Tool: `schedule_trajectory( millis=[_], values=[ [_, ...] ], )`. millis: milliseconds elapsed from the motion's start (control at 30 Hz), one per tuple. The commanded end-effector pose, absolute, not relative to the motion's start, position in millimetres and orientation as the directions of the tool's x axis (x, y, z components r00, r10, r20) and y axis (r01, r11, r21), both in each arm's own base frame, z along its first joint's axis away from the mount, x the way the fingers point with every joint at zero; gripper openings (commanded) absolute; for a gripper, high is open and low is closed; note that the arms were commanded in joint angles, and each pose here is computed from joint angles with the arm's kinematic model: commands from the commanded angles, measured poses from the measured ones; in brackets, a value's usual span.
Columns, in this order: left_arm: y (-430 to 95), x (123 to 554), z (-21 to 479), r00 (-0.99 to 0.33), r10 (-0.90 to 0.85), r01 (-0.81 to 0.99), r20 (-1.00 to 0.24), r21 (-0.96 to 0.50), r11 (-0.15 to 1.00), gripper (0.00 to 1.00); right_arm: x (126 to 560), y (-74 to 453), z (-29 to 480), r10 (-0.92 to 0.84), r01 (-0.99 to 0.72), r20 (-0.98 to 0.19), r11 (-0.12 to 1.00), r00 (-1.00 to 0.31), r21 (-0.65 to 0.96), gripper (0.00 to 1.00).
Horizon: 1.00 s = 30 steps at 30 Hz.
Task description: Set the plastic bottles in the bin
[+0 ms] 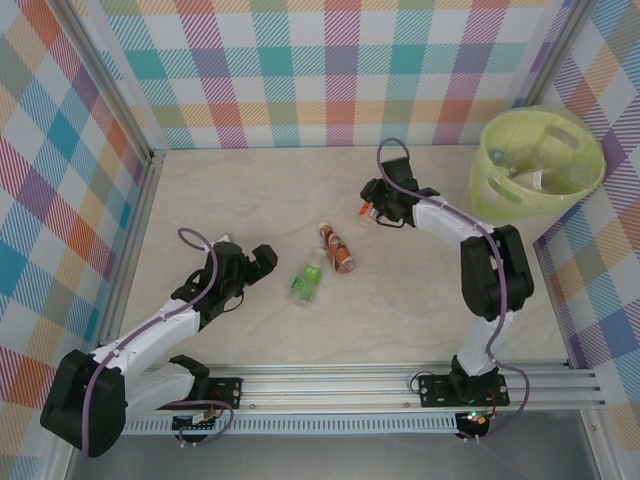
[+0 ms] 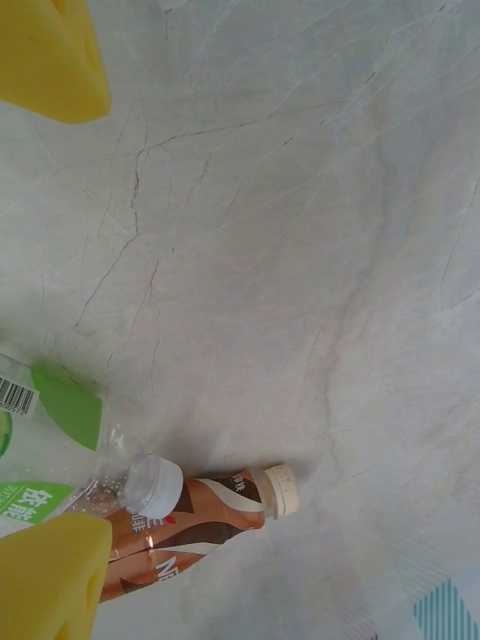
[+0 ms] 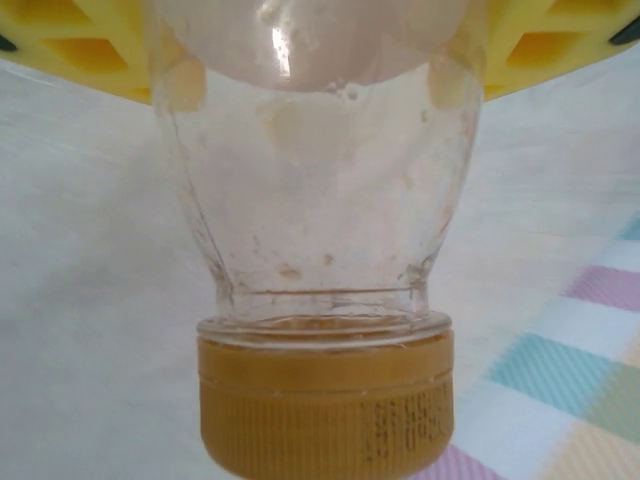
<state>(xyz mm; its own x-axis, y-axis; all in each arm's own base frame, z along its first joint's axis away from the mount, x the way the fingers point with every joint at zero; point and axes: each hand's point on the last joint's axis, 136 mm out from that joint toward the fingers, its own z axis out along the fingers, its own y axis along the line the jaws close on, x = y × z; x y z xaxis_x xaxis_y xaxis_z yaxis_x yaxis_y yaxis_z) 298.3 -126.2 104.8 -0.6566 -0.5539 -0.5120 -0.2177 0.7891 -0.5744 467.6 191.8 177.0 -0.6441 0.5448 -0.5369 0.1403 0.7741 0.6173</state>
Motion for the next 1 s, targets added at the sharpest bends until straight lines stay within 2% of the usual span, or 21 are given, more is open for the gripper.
schedule_trajectory(
  millis=[0,167,367,500,700,967],
  values=[
    [-135,314,122,-0.646,-0.561,-0.176,-0.518,-0.614,0.769,1.0,464,205,241,0.502,-0.095,-0.663,0.754,-0.556,0.65,0.45],
    [-158,323,130,-0.698,-0.519,-0.103,-0.493,-0.648,0.755,1.0,440,202,304,0.389,-0.295,-0.808,0.787,-0.442,0.541,0.45],
    [-178,331,126,-0.746,-0.492,-0.073,-0.45,-0.678,0.731,1.0,412,173,356,0.283,-0.311,-0.892,0.864,-0.351,0.396,0.39],
    [-185,338,130,-0.748,-0.499,-0.067,-0.437,-0.699,0.712,1.0,394,138,393,0.262,-0.289,-0.934,0.899,-0.244,0.328,0.4],
    [-192,342,134,-0.755,-0.491,-0.052,-0.435,-0.706,0.706,1.0,380,68,440,0.143,-0.131,-0.984,0.979,-0.102,0.156,0.41],
    [-193,340,127,-0.759,-0.491,-0.064,-0.429,-0.701,0.711,1.0,398,-51,451,0.184,0.187,-0.979,0.968,-0.09,0.165,0.42]
  ],
)
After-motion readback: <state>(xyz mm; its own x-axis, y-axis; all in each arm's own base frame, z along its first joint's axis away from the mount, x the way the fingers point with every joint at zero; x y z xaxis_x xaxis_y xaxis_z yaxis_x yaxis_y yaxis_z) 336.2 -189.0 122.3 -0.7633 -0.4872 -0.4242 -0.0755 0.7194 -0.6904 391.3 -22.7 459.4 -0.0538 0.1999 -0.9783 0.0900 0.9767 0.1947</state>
